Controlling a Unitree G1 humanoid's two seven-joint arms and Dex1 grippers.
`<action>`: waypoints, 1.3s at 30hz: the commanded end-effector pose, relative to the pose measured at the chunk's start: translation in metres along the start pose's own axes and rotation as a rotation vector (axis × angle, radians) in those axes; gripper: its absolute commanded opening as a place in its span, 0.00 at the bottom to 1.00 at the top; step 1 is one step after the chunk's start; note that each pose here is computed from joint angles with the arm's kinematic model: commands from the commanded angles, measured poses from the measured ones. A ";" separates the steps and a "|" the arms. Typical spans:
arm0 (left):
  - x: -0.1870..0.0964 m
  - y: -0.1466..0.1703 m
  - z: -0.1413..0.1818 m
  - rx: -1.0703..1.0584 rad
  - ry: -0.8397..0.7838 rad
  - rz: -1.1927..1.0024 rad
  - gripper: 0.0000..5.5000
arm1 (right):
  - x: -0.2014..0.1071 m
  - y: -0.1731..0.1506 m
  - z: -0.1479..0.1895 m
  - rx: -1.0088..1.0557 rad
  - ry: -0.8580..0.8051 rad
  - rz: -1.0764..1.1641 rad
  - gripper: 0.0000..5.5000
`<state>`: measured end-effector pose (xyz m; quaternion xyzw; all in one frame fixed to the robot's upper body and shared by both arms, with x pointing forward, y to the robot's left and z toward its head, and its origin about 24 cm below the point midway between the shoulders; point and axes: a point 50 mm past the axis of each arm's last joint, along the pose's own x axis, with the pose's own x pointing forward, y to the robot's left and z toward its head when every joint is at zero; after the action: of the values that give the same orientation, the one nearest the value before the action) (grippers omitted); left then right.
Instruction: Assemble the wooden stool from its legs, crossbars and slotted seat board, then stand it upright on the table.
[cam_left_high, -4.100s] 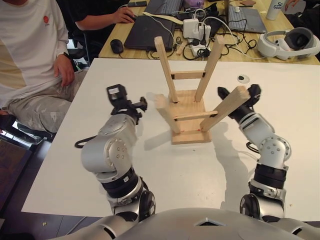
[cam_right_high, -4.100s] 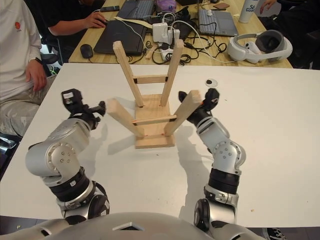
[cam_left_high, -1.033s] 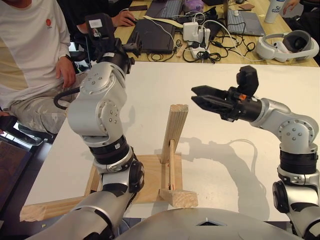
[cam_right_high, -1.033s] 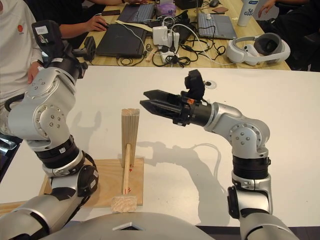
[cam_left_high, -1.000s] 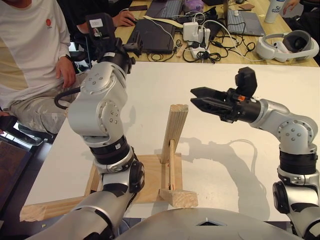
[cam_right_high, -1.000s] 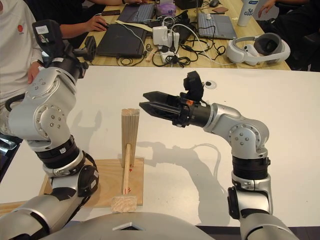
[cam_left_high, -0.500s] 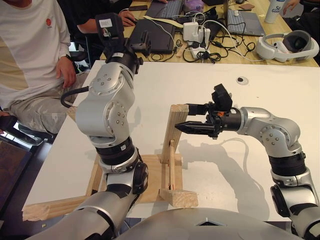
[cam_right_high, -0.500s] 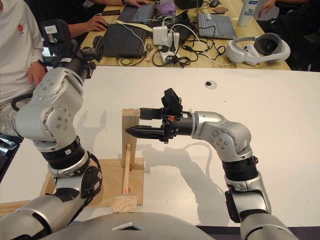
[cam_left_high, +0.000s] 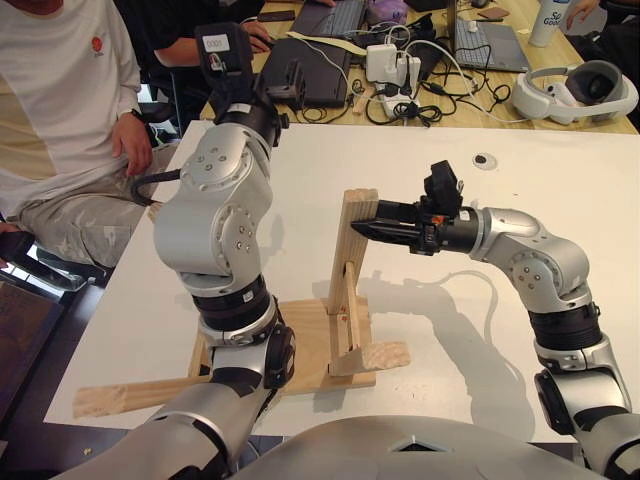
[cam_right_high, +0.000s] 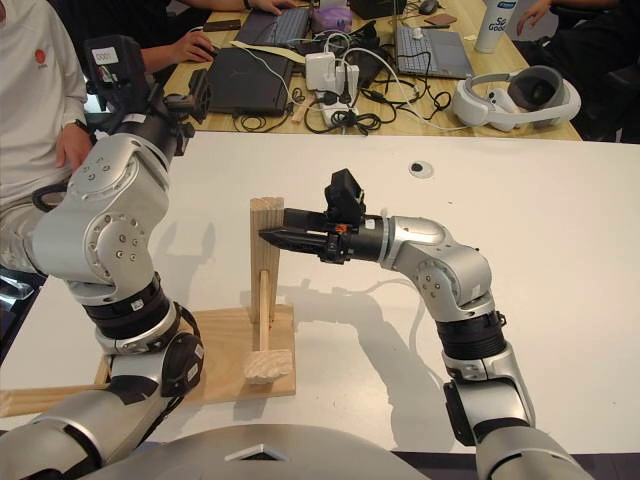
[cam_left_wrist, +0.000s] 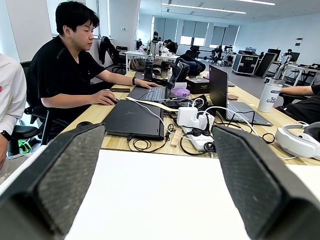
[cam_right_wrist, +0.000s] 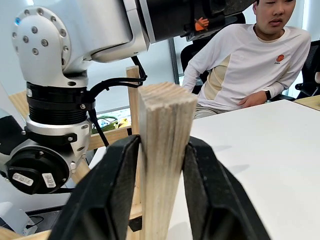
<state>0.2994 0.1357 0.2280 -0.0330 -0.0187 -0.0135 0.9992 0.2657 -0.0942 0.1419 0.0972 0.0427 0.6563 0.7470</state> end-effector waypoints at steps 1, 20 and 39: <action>-0.001 -0.004 0.007 0.011 -0.037 -0.007 0.71 | -0.015 -0.013 0.006 -0.081 0.047 -0.115 0.22; -0.005 -0.015 0.018 -0.034 -0.116 -0.074 0.71 | -0.053 -0.043 0.012 -0.288 0.154 -0.417 0.22; -0.011 0.019 0.034 -0.039 -0.292 0.118 0.71 | -0.108 -0.035 0.001 -0.298 0.302 -0.584 0.22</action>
<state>0.2847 0.1477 0.2711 -0.0567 -0.1873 0.0229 0.9804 0.2927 -0.1877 0.1509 -0.0920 0.0078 0.4603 0.8830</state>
